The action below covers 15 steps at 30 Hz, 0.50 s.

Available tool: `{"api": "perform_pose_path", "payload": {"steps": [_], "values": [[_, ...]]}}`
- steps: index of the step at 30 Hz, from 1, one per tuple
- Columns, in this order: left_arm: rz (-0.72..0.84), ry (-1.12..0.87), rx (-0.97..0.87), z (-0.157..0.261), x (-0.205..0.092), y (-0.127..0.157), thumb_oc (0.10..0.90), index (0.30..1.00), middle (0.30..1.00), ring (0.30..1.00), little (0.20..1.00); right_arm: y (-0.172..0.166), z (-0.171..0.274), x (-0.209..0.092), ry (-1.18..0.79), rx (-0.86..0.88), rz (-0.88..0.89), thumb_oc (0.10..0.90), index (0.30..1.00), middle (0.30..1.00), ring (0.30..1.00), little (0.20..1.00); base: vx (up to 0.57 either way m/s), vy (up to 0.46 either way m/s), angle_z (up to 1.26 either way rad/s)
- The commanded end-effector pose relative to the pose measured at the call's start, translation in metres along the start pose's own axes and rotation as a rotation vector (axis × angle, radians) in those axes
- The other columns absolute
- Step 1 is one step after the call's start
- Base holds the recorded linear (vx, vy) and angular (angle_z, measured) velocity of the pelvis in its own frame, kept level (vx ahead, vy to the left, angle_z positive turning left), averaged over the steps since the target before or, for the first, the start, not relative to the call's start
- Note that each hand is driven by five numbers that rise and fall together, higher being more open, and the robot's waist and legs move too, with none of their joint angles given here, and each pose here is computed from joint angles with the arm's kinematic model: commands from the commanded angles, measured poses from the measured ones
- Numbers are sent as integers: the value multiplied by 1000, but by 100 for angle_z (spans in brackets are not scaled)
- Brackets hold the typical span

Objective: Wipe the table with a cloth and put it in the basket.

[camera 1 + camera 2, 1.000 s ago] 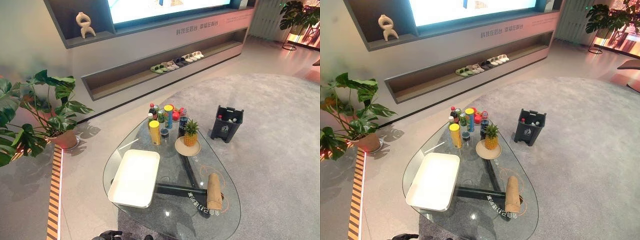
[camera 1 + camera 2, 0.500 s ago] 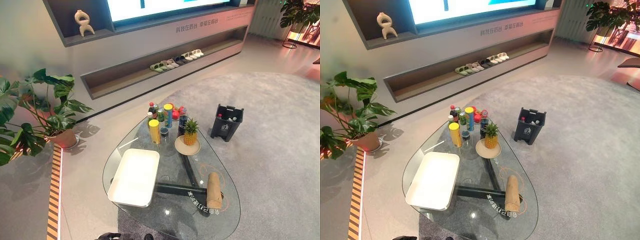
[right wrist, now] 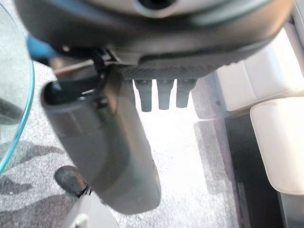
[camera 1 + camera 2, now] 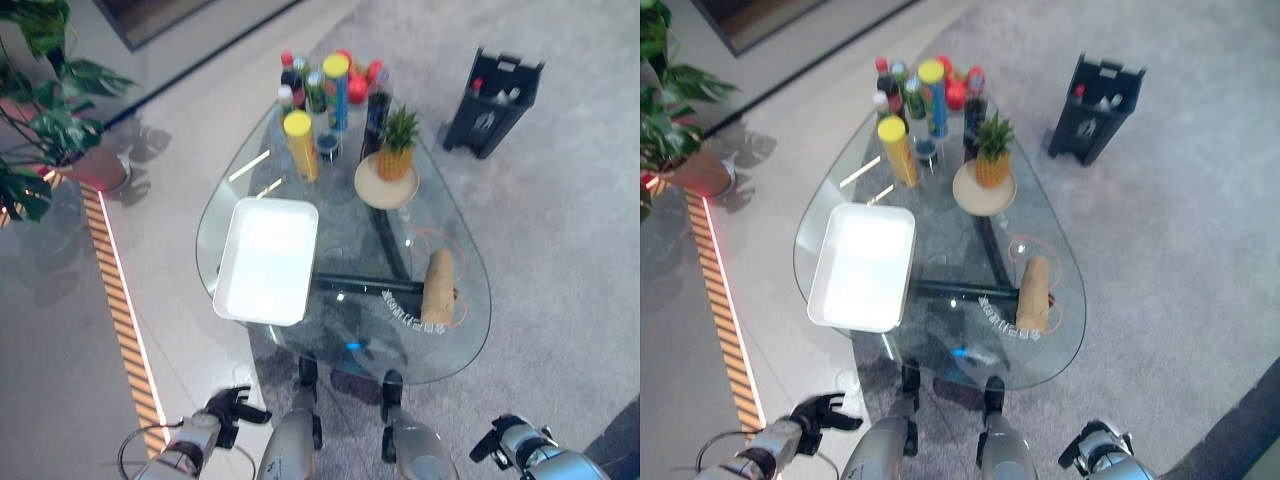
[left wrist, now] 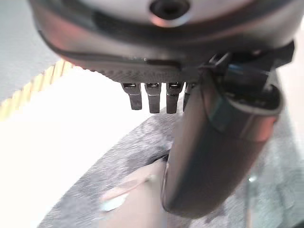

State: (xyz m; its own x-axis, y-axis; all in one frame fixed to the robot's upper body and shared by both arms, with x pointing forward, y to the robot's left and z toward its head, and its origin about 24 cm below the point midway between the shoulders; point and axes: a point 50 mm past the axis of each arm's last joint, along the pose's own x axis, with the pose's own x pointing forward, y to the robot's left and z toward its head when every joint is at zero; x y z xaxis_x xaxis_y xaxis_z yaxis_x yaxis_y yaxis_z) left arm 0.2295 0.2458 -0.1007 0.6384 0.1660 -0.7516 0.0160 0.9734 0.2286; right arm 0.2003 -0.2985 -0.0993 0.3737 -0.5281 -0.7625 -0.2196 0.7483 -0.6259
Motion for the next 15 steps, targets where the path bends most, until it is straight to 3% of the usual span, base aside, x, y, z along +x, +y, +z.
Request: {"api": "perform_pose_path", "payload": {"steps": [1,11,15], "values": [[144,-81,-125,23,-2,40,800,900,900,900,900,-33,-2,2,14,27,-149,800,900,900,900,900,-164,-13,0],[157,-199,-224,48,-3,47,800,900,900,900,900,-91,55,-16,-246,241,-537,800,900,900,900,900,-112,-30,7],[161,-209,-235,49,-4,48,800,900,900,900,900,-105,66,-23,-331,314,-612,800,900,900,900,900,-35,-45,-2]]}}
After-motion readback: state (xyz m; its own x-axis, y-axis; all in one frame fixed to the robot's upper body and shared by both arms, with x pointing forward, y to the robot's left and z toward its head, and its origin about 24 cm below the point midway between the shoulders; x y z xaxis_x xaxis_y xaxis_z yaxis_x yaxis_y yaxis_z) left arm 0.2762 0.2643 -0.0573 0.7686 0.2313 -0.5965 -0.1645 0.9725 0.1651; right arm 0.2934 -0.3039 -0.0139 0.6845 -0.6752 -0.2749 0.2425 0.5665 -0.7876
